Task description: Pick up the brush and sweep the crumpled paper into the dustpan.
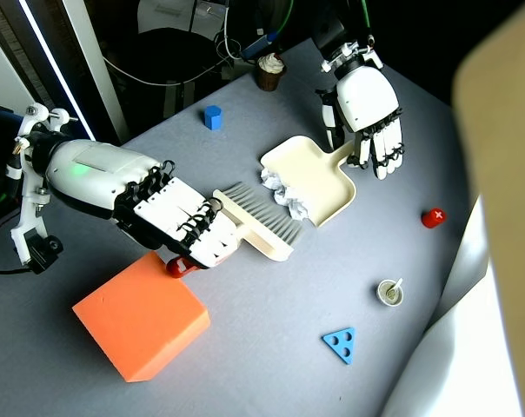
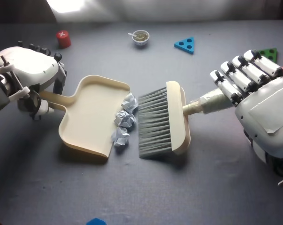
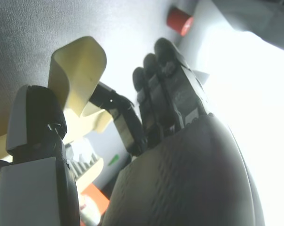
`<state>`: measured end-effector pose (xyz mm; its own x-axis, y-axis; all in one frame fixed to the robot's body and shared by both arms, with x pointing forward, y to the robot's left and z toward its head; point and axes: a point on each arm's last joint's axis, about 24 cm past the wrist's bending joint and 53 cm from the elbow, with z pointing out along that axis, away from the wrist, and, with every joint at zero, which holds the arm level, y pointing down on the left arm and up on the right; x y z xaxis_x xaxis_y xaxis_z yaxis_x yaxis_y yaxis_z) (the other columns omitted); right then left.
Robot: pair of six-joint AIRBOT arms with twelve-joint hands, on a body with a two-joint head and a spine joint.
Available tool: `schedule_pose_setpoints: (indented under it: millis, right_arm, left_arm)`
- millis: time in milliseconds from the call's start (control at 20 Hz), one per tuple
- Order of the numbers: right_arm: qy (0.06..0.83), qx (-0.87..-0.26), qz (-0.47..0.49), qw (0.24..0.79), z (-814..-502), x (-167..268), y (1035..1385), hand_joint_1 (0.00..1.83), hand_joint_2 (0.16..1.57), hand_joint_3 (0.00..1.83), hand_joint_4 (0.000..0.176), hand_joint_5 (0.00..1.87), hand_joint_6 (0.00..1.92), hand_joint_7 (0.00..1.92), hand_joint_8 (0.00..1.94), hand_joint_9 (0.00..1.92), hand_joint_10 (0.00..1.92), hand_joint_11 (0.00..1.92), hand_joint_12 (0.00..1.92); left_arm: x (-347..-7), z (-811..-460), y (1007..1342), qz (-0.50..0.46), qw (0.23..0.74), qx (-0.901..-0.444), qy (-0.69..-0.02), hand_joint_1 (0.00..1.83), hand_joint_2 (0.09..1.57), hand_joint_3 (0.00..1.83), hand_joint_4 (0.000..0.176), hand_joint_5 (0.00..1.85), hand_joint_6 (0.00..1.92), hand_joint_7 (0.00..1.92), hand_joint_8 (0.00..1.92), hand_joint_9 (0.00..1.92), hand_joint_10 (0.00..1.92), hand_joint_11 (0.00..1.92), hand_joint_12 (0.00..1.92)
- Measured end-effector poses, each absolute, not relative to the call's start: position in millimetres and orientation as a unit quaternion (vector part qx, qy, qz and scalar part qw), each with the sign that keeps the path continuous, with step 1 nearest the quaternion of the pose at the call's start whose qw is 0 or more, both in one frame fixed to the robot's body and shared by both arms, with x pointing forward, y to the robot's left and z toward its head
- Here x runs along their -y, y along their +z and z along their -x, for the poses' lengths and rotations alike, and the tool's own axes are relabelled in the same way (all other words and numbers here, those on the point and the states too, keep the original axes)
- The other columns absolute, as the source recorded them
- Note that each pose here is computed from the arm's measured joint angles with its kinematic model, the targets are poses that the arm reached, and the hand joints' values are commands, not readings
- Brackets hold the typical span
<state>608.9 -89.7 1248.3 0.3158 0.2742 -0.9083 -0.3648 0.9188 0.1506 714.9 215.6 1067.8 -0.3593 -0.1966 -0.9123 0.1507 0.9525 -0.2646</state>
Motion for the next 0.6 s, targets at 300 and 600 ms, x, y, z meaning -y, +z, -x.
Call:
schedule_pose_setpoints:
  millis: [300, 600]
  right_arm:
    - [0.205, -0.54, 0.023, 0.816, -604, 86, 1251, 1.15, 0.99, 0.0, 0.0, 0.33, 0.01, 0.32, 0.01, 0.35, 0.01, 0.39, 0.06]
    - [0.195, -0.545, 0.041, 0.815, -606, 72, 1238, 1.08, 1.03, 0.01, 0.0, 0.3, 0.0, 0.27, 0.0, 0.3, 0.0, 0.35, 0.04]
  left_arm:
    - [-212, -720, 1076, 0.014, 0.573, -0.804, -0.158, 1.09, 1.13, 0.0, 0.0, 0.96, 1.01, 0.43, 0.01, 0.38, 0.01, 0.39, 0.02]
    - [-209, -720, 1074, 0.015, 0.571, -0.805, -0.16, 1.08, 1.13, 0.0, 0.0, 0.96, 1.0, 0.45, 0.0, 0.37, 0.0, 0.39, 0.01]
